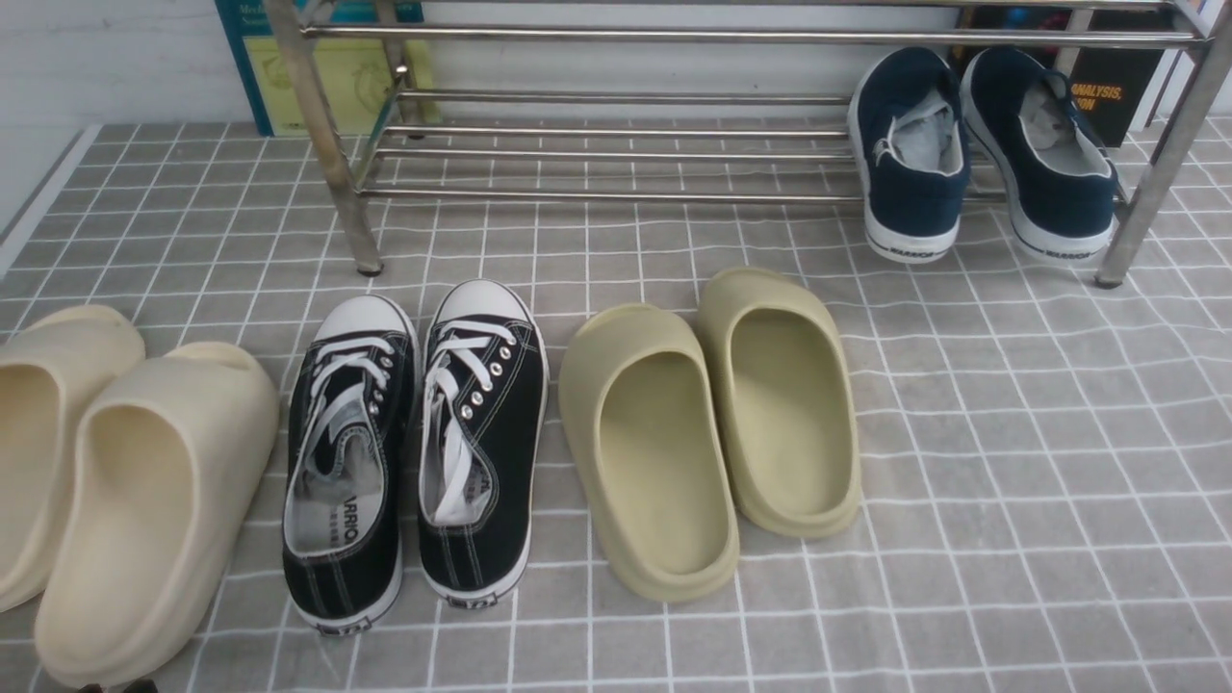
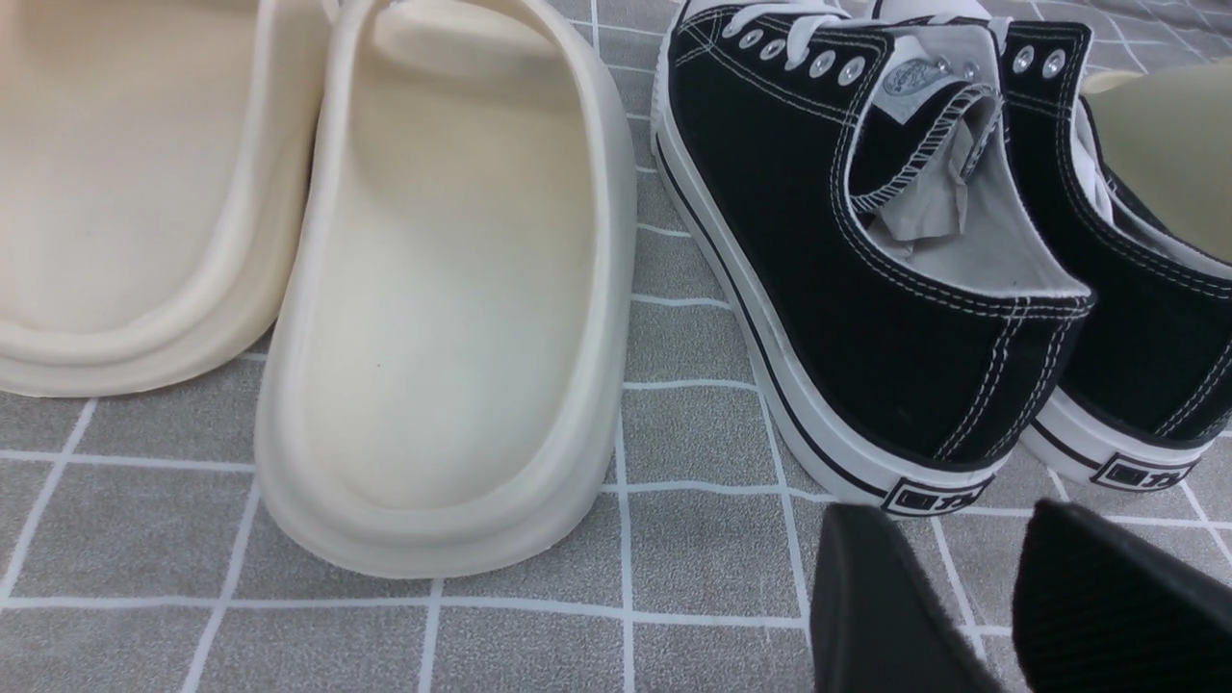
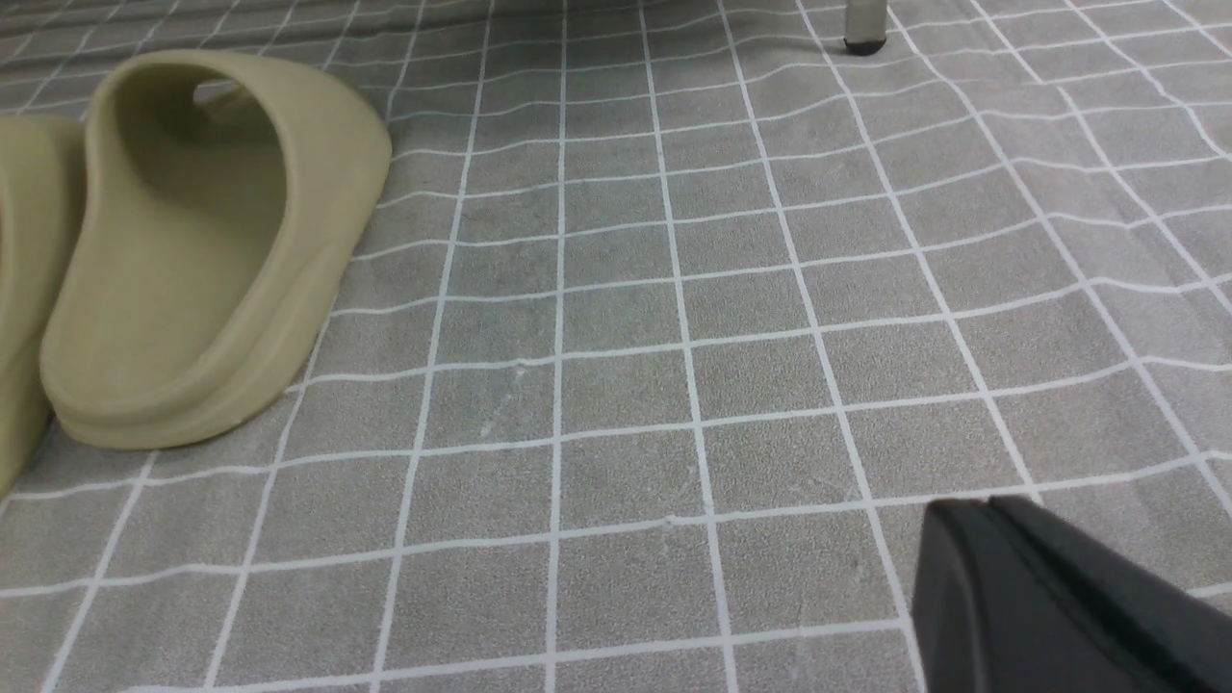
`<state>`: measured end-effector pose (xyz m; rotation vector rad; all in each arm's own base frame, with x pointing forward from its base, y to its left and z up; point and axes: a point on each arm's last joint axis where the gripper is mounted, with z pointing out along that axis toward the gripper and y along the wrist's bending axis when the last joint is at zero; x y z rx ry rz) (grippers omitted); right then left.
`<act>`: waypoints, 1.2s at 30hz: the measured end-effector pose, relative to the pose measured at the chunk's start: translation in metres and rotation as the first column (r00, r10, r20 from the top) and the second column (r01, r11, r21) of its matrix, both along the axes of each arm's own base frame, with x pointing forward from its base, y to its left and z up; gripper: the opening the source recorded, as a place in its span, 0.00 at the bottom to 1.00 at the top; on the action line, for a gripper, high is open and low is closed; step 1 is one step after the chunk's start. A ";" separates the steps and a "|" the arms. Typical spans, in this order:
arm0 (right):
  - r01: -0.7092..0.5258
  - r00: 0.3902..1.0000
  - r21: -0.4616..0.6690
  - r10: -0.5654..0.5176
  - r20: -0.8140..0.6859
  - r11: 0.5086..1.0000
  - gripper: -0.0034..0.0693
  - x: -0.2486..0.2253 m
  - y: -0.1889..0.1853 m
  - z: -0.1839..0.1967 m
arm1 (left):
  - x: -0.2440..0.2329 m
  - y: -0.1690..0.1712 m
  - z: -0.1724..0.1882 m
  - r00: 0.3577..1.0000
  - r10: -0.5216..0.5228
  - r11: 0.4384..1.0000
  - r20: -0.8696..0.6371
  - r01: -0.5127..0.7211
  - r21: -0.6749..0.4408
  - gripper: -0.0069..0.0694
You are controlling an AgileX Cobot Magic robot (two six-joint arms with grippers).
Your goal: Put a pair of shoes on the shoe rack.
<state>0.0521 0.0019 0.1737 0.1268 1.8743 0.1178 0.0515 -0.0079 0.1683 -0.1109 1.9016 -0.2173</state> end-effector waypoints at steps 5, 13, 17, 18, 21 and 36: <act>-0.002 1.000 -0.006 0.002 0.000 1.000 0.04 0.000 0.000 0.000 | 0.000 0.000 0.000 1.000 0.000 1.000 0.000 0.000 0.000 0.40; -0.002 1.000 -0.006 0.002 0.000 1.000 0.05 0.000 0.000 0.000 | 0.000 0.000 0.000 1.000 0.000 1.000 0.000 0.000 0.000 0.40; -0.002 1.000 -0.006 0.002 0.000 1.000 0.05 0.000 0.000 0.000 | 0.000 0.000 0.000 1.000 0.000 1.000 0.000 0.000 0.000 0.40; -0.002 1.000 -0.006 0.002 0.000 1.000 0.05 0.000 0.000 0.000 | 0.000 0.000 0.000 1.000 0.000 1.000 0.000 0.000 0.000 0.40; -0.002 1.000 -0.006 0.002 0.000 1.000 0.06 0.000 0.000 0.000 | 0.000 0.000 0.000 1.000 0.000 1.000 0.000 0.000 0.000 0.40; -0.002 1.000 -0.006 0.002 0.000 1.000 0.07 0.000 0.000 0.000 | 0.000 0.000 0.000 1.000 0.000 1.000 0.000 0.000 0.000 0.40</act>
